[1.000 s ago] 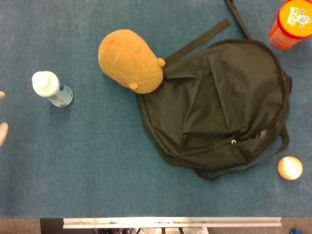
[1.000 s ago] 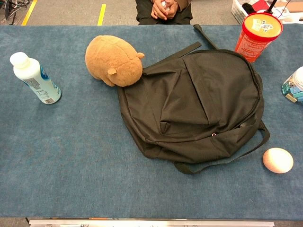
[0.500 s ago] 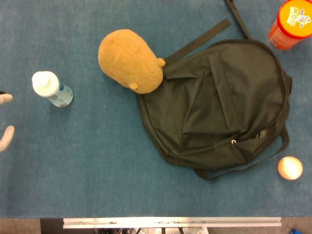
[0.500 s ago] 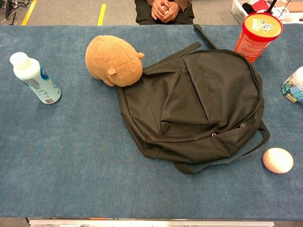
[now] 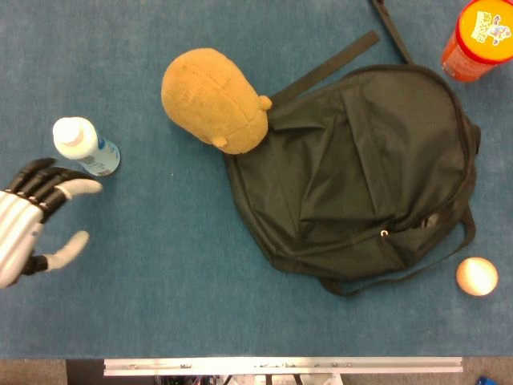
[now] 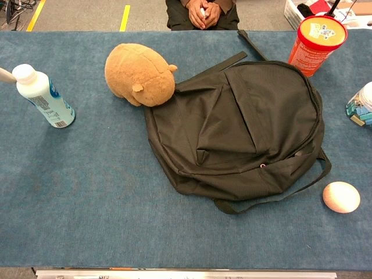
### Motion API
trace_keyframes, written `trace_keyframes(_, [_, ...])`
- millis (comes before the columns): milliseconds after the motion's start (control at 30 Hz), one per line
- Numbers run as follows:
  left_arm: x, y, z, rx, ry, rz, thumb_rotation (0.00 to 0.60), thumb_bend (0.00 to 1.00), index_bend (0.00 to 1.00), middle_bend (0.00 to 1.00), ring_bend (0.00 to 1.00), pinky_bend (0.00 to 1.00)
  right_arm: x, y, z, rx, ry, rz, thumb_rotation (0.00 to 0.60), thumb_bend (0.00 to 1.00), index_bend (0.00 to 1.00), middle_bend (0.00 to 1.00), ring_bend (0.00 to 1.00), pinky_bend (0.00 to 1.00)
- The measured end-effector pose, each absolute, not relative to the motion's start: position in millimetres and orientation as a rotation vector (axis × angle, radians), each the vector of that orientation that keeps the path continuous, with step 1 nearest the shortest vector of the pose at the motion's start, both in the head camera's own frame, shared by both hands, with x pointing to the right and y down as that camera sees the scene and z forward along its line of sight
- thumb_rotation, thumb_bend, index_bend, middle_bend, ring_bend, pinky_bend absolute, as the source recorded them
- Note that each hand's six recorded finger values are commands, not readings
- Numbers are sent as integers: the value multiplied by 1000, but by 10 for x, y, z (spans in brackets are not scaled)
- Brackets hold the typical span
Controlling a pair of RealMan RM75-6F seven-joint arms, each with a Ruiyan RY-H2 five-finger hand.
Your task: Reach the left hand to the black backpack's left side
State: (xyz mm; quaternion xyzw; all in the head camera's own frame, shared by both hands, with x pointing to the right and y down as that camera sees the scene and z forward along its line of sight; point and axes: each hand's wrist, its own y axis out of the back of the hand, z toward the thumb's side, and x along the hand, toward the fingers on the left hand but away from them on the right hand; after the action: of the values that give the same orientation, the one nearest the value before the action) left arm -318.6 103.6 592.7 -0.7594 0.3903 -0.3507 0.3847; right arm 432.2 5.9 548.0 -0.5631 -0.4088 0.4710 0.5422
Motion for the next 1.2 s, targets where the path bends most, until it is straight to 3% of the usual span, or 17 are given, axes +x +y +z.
trace_keyframes(367, [-2566,1038,6200,-2134,780,-730,600,323,254,262,216,146,4212,-9,5438,-1345,-980,1077,600,114,239,367,247,378])
trace_keyframes(733, [-2036,966,6599,-2302,608,-696,600,203,197,215,207,146,4297,-19,5521,-1352,-987,1113,600,115,239,367,247,378])
trace_keyframes(1200, [-1513,805,7097,-2425,476,-757,600,155,125,126,84,101,4352,-55,5583,-1349,-992,1144,600,114,239,367,247,378])
